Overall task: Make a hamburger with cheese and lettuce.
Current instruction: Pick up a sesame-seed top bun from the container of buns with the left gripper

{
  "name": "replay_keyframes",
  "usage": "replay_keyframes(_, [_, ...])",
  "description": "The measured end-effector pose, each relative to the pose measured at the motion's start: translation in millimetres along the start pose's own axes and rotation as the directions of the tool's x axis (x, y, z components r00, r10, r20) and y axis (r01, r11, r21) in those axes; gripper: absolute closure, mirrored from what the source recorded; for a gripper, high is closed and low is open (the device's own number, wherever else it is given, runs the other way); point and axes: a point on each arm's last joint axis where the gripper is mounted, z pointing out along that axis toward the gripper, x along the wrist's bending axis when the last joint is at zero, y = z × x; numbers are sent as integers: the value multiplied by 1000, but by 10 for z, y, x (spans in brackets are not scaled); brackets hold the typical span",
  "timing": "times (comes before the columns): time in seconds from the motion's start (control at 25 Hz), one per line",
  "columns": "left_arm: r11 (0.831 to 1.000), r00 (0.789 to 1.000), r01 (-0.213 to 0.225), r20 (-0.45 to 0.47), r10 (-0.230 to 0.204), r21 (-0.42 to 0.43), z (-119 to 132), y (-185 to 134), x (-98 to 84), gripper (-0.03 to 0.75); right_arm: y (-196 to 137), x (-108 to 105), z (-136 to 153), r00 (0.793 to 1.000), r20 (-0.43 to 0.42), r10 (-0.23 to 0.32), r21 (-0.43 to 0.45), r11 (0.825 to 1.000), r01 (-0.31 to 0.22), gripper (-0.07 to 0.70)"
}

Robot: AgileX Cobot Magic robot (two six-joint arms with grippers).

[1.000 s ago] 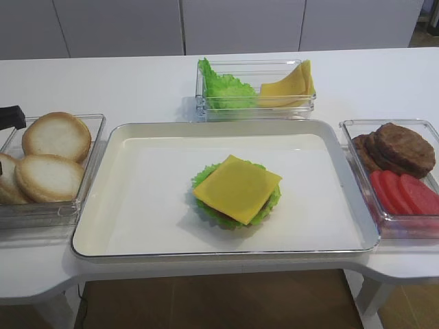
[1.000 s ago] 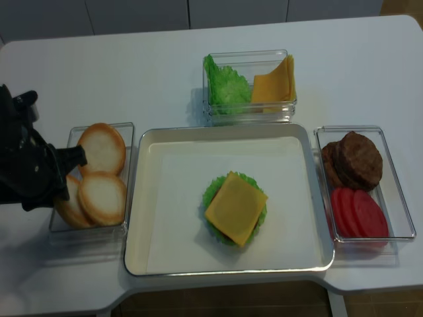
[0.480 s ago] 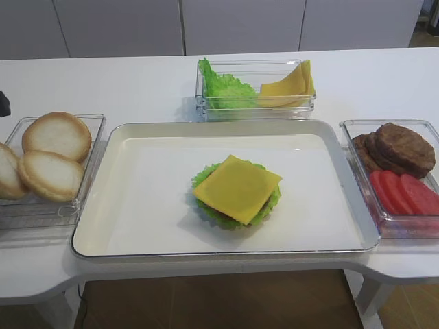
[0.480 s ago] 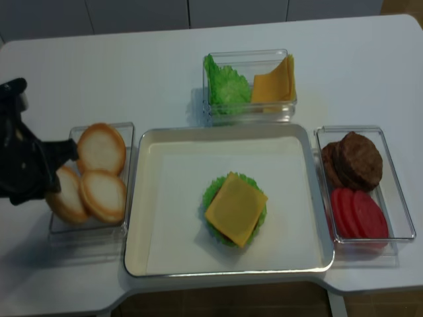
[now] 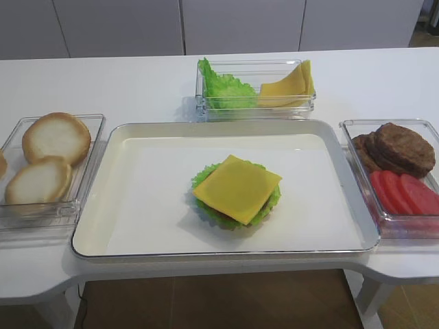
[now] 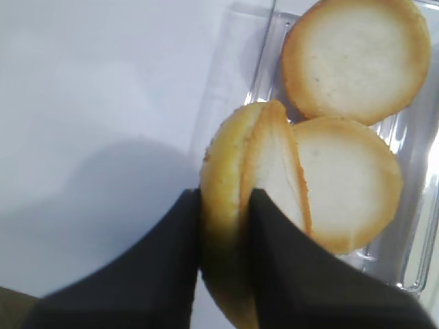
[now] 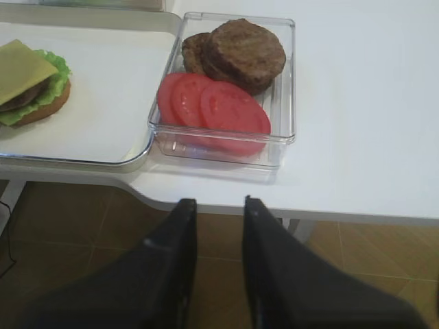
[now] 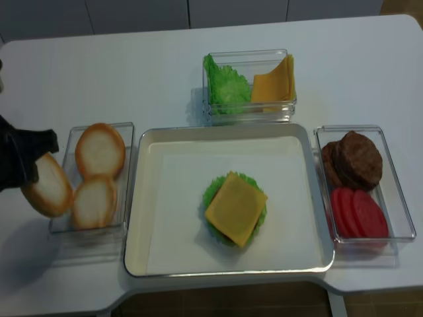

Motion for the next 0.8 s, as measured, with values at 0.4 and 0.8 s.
replay_keyframes(0.4, [993, 993, -115, 14, 115, -1, -397, 78, -64, 561, 0, 0, 0, 1000, 0, 0, 0, 1000, 0, 465])
replay_keyframes(0.8, [878, 889, -457, -46, 455, -143, -681, -187, -763, 561, 0, 0, 0, 1000, 0, 0, 0, 1000, 0, 465])
